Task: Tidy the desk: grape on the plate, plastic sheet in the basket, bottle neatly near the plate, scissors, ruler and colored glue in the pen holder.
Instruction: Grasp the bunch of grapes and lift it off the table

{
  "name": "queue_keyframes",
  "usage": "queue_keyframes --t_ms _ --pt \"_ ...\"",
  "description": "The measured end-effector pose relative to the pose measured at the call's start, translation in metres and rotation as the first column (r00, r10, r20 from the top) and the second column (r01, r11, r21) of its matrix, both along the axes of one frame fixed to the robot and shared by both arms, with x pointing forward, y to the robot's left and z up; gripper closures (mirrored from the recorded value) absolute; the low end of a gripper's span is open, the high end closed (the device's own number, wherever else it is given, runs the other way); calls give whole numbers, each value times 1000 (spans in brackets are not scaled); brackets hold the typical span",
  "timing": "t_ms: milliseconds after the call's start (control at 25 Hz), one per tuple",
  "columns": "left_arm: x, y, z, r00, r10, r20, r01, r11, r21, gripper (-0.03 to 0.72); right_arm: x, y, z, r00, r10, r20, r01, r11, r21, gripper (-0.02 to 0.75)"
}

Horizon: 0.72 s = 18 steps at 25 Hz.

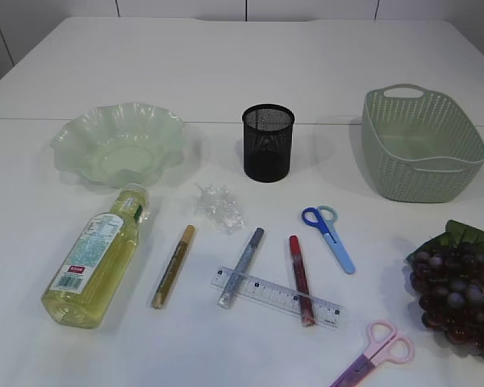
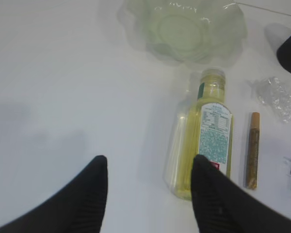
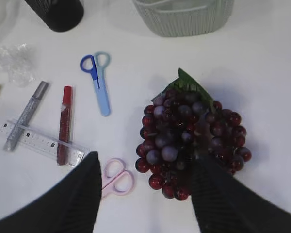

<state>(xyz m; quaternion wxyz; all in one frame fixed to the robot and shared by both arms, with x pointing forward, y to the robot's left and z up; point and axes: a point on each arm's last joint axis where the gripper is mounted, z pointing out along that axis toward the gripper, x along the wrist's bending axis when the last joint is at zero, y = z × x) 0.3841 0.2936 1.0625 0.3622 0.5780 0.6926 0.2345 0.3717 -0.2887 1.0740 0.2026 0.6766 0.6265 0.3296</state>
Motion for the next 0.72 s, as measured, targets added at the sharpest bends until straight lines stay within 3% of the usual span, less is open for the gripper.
queue_keyframes --t_ms 320,600,720 --pt "59 -13 2 989 -67 -128 67 998 -9 285 83 1 -20 952 19 -305 1 998 63 279" --pt "96 -35 -15 918 -171 -358 175 984 -21 293 118 0 -68 866 52 -498 -22 998 65 274" --pt "98 -40 -19 905 -189 -382 190 981 -35 301 129 -2 -84 853 66 -518 -49 998 47 212"
